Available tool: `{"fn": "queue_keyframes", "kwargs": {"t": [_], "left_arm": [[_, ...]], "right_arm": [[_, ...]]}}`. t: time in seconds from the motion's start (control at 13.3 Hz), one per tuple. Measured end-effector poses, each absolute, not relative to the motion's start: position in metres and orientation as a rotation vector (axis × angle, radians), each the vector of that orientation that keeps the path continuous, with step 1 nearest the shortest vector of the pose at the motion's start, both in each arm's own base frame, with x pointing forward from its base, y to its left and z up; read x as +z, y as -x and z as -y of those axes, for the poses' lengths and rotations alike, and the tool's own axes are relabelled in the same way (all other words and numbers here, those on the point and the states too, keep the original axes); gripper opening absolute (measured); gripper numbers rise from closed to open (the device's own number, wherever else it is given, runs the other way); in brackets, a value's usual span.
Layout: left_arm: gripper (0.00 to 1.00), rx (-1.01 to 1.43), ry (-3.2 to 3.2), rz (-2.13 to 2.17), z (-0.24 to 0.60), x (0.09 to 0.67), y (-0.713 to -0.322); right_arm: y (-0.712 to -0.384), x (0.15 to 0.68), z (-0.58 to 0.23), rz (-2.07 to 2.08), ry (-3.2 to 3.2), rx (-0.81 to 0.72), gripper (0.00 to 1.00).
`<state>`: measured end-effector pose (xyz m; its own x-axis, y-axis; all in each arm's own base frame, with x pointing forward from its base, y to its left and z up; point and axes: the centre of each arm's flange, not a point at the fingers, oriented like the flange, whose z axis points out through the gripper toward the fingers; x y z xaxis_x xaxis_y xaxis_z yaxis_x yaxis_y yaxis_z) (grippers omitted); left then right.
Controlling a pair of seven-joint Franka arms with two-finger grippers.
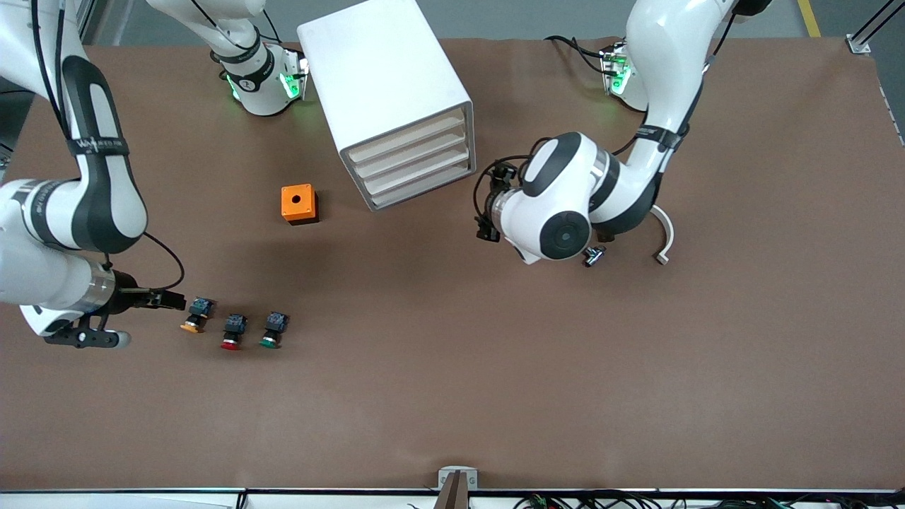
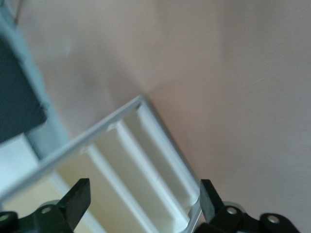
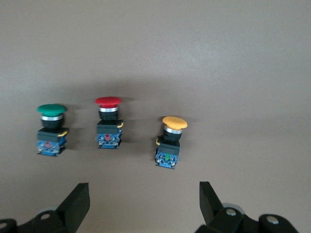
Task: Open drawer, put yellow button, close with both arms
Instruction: 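Pull the top drawer open with the left gripper while the right gripper grasps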
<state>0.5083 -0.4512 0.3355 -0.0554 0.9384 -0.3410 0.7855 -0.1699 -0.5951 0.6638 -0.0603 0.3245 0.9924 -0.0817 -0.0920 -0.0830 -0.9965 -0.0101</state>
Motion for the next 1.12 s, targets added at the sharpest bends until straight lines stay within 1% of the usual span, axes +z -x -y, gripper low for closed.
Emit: {"fn": "queue_keyframes", "kwargs": {"t": [0.15,0.3,0.38,0.45,0.53,0.6,0.67,0.75,0.82,0.9,1.05,1.12], "left_arm": [[0.96,1.151,1.763,1.946,0.47,0.321,-0.497],[0.94,1.233,1.547,2.003,0.478,0.312,-0.494],[0.94,1.247,1.452,2.023,0.481,0.309,-0.492],[0.9,1.242,1.373,2.036,0.485,0.305,-0.489],[0.9,1.237,1.312,2.039,0.491,0.302,-0.483],[0.83,1.242,1.27,2.031,0.499,0.299,-0.476],[0.73,1.25,1.246,2.018,0.508,0.296,-0.468],[0.69,1.252,1.223,2.007,0.515,0.294,-0.461],[0.68,1.25,1.202,1.998,0.52,0.291,-0.456],[0.65,1.253,1.181,1.989,0.523,0.289,-0.452],[0.64,1.26,1.159,1.968,0.529,0.285,-0.445],[0.62,1.26,1.158,1.959,0.532,0.283,-0.441]], "right_arm": [[-0.666,0.295,0.069,-0.148,3.118,0.161,1.0],[-0.666,0.268,0.082,-0.165,3.114,0.184,1.0],[-0.664,0.255,0.091,-0.176,3.11,0.203,1.0],[-0.662,0.242,0.1,-0.192,3.106,0.222,1.0],[-0.659,0.231,0.108,-0.208,3.101,0.241,1.0],[-0.657,0.22,0.114,-0.22,3.096,0.262,1.0],[-0.655,0.212,0.116,-0.225,3.092,0.279,1.0],[-0.654,0.206,0.115,-0.225,3.088,0.295,1.0],[-0.653,0.201,0.113,-0.224,3.082,0.305,1.0],[-0.652,0.198,0.109,-0.225,3.071,0.312,1.0],[-0.649,0.192,0.1,-0.215,3.058,0.331,1.0],[-0.648,0.188,0.097,-0.21,3.053,0.342,1.0]]}}
